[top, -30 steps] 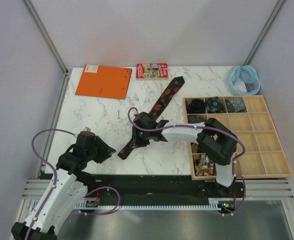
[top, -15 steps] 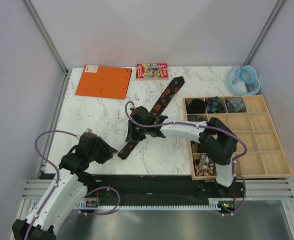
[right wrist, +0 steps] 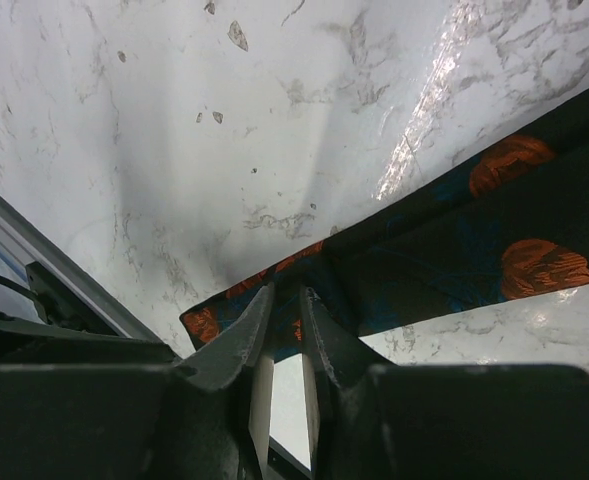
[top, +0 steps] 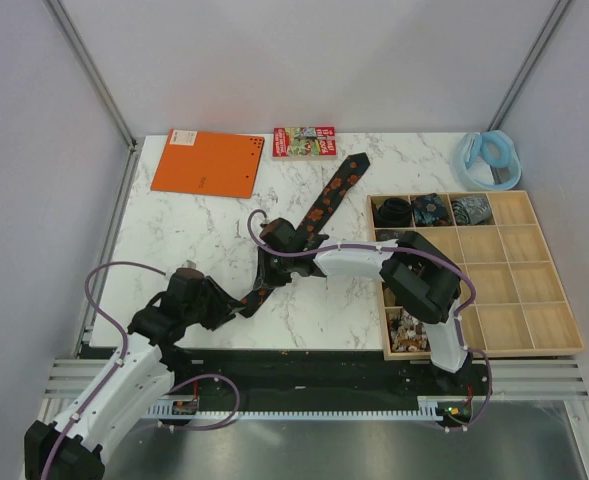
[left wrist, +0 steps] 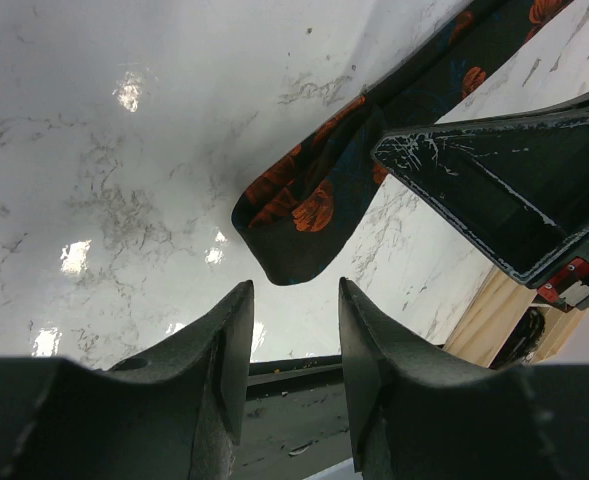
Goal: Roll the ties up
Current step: Roll the tie at the center of the board.
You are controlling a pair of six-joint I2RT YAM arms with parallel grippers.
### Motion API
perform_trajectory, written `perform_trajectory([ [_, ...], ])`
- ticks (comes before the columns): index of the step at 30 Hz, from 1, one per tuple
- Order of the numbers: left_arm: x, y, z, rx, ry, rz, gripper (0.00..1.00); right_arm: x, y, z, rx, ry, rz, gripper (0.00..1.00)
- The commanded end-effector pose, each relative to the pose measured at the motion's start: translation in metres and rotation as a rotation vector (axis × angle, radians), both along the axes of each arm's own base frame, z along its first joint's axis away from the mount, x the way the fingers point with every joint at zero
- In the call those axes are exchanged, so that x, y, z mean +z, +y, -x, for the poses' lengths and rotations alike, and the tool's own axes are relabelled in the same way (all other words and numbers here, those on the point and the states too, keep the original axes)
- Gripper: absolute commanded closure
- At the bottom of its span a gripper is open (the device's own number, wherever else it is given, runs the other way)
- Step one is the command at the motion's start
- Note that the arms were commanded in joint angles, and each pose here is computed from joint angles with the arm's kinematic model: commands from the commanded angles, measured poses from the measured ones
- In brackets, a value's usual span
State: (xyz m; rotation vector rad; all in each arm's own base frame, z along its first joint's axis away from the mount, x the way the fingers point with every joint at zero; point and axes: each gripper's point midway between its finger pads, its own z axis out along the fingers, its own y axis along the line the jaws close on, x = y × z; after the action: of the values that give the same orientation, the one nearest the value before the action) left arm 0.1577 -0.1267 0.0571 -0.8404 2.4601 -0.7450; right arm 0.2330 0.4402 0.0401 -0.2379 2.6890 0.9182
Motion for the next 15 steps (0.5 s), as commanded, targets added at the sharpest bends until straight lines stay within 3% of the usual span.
perform_trajectory([
  [1, 0.000, -0.009, -0.008, 0.022, -0.019, 0.042, 0.53, -0.008, 0.002, -0.002, 0.007, -0.001, -0.012, 0.77],
  [15, -0.012, -0.009, -0.011, 0.086, -0.030, 0.036, 0.43, -0.019, -0.006, 0.008, 0.005, 0.023, -0.012, 0.77],
])
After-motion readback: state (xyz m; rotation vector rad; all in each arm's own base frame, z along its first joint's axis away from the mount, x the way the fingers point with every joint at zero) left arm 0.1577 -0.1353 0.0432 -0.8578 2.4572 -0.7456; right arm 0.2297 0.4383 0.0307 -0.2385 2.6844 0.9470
